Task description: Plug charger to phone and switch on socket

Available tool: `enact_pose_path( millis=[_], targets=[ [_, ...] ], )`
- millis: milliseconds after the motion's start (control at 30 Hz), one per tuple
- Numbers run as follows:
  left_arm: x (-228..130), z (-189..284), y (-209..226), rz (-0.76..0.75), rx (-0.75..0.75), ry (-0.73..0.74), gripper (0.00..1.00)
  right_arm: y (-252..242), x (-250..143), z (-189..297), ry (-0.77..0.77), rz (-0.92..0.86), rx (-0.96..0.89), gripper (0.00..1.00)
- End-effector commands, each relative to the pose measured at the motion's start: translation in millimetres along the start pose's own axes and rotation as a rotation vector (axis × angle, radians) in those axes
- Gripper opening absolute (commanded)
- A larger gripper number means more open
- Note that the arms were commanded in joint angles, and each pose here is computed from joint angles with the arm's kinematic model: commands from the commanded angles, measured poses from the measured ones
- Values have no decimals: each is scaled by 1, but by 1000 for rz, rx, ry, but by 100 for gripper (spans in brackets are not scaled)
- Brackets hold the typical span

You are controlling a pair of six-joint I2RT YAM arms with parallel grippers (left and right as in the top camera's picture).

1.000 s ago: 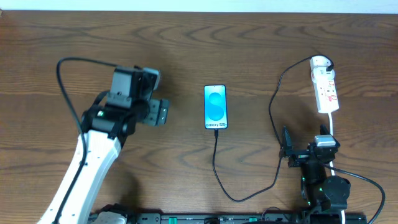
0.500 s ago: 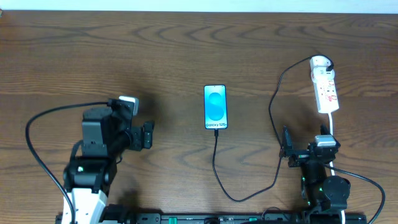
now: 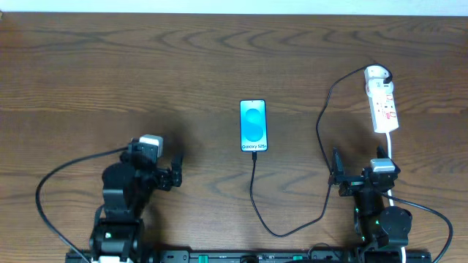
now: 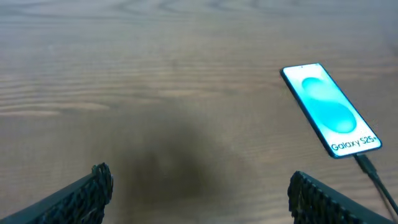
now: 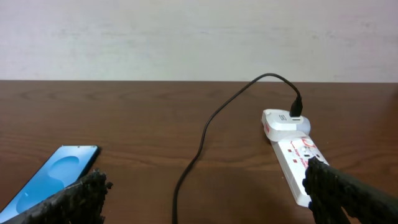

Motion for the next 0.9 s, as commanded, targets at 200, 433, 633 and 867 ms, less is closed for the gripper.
enact_pose_path(
  millis=[200,433,633,867],
  targets=[
    [-22,6,2,40,31,-137,92,2,-1,0,0,12,10,99],
    [-30,9,2,51,48,-212,92,2,-1,0,0,12,10,99],
    [-33,10,4,81,69,-261,92,2,-1,0,0,12,10,99],
    [-27,15,6,74,94,-318,92,2,-1,0,0,12,10,99]
  ],
)
Point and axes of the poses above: each gripper's point midway between its finger pads, its own z axis back along the fingers, its own y axis along the line the jaws close on, x = y × z, the point moved 9 cm from there along z, back along the fingers
